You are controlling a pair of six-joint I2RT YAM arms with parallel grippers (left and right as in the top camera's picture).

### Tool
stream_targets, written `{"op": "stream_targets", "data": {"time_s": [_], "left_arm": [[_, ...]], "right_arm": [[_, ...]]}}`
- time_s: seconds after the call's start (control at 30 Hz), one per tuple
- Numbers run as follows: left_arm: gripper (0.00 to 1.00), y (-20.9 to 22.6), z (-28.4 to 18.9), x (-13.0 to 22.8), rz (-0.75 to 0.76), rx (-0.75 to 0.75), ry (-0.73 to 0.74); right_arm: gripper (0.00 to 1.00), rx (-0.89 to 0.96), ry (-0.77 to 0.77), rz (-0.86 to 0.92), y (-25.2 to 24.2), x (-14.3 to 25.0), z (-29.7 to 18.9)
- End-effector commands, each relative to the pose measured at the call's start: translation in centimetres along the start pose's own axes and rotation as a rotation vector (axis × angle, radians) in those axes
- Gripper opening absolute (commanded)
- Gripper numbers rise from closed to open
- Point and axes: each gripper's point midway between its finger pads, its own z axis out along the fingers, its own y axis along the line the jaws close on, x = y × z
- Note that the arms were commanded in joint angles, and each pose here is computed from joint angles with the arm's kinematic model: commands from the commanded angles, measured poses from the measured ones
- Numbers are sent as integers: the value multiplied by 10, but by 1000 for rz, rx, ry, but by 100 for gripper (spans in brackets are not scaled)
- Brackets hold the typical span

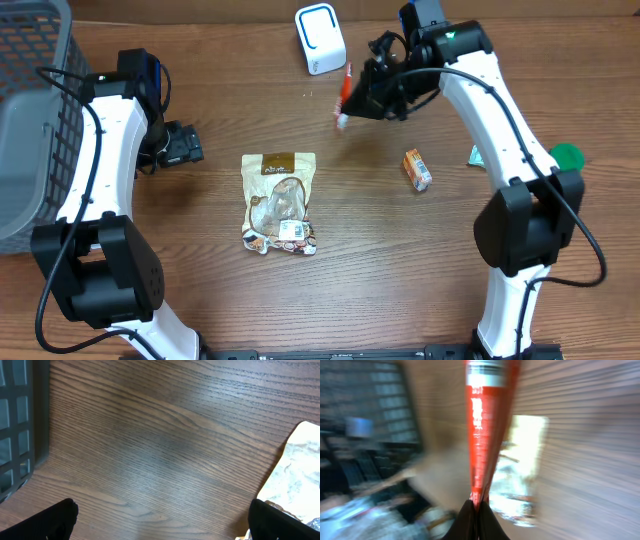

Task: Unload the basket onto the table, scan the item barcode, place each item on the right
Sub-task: 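Carry the red stick right and release it near the jar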

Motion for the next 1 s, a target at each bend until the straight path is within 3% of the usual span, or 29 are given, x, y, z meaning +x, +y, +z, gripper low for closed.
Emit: {"op": "stream_targets", "data": {"time_s": [0.0, 0.33, 0.47, 0.67, 0.9, 0.97], "left_arm": [[100, -4, -1, -3, 25, 6, -6], [100, -4, -1, -3, 25, 6, -6], [100, -4, -1, -3, 25, 6, -6], [100, -4, -1, -3, 25, 6, -6], [100, -4, -1, -3, 25, 6, -6], [100, -4, -1, -3, 25, 6, -6]], "right_arm": [[4, 213, -73, -159, -30, -8, -11], [4, 420, 1, -45, -111, 14, 30], [4, 674, 27, 11, -179, 33, 33], [4, 1101, -32, 274, -270, 64, -18], [4, 1143, -1, 447, -313, 87, -46], [13, 1140, 4, 475, -318, 89, -52]]}}
